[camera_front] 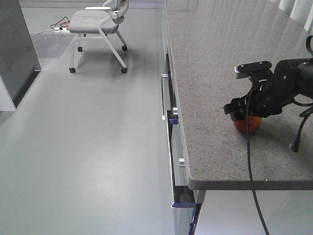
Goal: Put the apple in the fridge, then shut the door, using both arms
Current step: 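Reach the right gripper down over the apple and close on it, then lift the apple off the countertop with the right gripper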
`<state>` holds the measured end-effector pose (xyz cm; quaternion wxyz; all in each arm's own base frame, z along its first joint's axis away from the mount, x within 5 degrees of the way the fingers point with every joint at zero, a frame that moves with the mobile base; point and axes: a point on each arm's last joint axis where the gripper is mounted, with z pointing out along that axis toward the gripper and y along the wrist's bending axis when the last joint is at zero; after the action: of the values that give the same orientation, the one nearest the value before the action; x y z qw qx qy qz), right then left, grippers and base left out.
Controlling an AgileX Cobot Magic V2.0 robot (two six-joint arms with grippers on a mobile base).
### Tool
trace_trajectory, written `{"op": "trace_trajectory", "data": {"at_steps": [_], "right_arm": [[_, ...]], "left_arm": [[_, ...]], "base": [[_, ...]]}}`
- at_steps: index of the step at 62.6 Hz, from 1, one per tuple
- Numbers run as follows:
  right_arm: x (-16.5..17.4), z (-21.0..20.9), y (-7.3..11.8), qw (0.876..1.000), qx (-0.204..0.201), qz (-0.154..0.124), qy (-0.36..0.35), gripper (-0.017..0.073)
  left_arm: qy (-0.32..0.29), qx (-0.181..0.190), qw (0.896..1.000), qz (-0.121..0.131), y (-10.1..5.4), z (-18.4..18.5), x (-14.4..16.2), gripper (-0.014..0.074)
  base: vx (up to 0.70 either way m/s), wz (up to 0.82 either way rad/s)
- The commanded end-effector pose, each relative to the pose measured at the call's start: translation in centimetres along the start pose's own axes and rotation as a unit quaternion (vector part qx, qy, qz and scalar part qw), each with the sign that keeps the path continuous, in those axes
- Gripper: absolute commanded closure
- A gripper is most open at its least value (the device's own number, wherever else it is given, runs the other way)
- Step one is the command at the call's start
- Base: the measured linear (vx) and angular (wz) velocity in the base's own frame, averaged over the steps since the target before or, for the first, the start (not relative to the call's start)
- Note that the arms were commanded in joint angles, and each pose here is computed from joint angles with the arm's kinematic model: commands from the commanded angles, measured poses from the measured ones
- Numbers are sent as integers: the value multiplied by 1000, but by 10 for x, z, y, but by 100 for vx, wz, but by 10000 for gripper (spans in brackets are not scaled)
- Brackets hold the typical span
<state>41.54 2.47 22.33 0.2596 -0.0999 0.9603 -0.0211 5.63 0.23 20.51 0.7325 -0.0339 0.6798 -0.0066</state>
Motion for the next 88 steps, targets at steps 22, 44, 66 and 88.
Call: {"op": "trace_trajectory", "data": {"at_steps": [22,44,66,88], "right_arm": [[4,-85,2,992,-4,8,-127,139],[65,-154,25,978,-70,-21,-195,139],[122,-213,48,955,-147,-58,-251,139],[168,-261,93,911,-263,-159,-276,140]], "left_arm": [[-35,3,999,-11,0,-1,-1,600],[-35,3,999,-11,0,-1,-1,600],[-35,3,999,-11,0,-1,-1,600],[-35,3,999,-11,0,-1,-1,600]], "base": [[0,0],[0,0],[0,0],[0,0]]}}
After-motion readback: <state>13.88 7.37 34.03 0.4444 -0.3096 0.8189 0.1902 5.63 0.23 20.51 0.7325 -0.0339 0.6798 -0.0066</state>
